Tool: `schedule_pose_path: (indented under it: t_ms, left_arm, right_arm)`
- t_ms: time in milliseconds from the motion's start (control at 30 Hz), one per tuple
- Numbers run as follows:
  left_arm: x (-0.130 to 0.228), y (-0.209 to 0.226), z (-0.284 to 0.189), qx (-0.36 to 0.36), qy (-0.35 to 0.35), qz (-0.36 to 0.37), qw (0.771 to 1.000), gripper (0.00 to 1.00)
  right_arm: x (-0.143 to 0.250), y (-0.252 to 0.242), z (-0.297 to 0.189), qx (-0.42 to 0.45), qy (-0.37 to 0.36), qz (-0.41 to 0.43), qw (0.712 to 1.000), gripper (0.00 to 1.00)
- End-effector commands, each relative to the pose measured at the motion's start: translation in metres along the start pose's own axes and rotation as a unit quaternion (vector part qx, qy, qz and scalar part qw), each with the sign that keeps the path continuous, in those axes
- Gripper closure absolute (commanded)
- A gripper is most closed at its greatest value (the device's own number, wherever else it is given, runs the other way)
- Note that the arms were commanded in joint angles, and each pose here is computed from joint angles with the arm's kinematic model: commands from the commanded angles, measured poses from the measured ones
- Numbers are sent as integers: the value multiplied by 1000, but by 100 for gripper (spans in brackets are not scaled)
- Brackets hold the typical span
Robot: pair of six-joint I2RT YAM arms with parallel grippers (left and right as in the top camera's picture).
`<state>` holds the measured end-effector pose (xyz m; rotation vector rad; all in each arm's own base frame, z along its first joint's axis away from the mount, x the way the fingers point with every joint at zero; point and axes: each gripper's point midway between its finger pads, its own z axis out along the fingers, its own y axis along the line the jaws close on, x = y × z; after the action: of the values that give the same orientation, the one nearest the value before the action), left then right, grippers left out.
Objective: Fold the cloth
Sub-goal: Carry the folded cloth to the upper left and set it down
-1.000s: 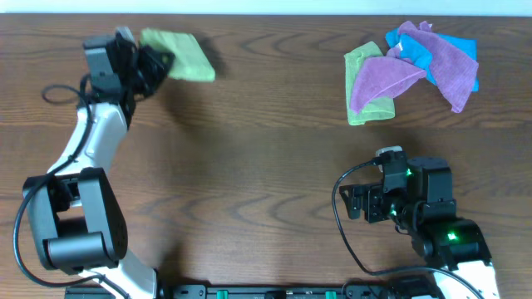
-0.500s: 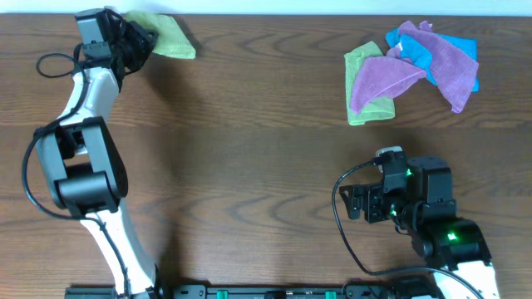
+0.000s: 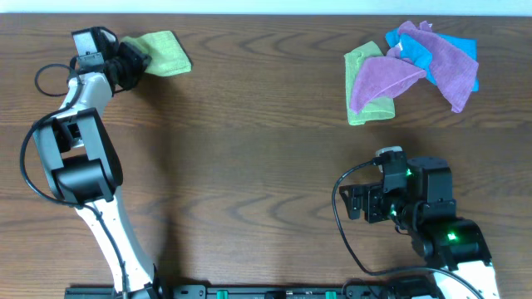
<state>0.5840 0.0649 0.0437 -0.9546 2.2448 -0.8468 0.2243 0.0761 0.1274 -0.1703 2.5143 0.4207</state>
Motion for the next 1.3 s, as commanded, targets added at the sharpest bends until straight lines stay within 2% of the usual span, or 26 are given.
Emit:
schedule_pose_path:
  t_ms: [0,67,267,467,667,733,767,1000,1267]
  left_arm:
    - [-6,-2,-4,-2,-5,31,1000,94]
    - [-5,4,-4,-13,-2,33,999,94]
    - [-4,16,-7,-33,3,41,999,85]
    - [-7,27,-13,-44,6,29,999,71]
    - [-14,32,-25,-47,4,27,999,34]
    - [-17,29,-31,-46,0,33,998,17]
    - [-18,27,-34,-46,-1,35,998,3]
    - [-25,13,-60,-54,-14,37,998,5]
    - [-17,-21,-129,-88,-20,110,990,5]
  right_arm:
    - [1,-3,0,4,-2,9,1000,1]
    - [1,-3,0,4,-2,9,1000,1]
    - [1,-3,0,4,-2,9,1000,1]
    - [1,-3,0,4,-2,9,1000,1]
    - [1,-3,0,4,-2,9,1000,1]
    - [1,-3,0,4,-2,9,1000,1]
    - [1,-3,0,4,-2,9,1000,1]
    - [1,-3,0,4,-2,9,1000,1]
    - [1,-3,0,4,-2,9,1000,1]
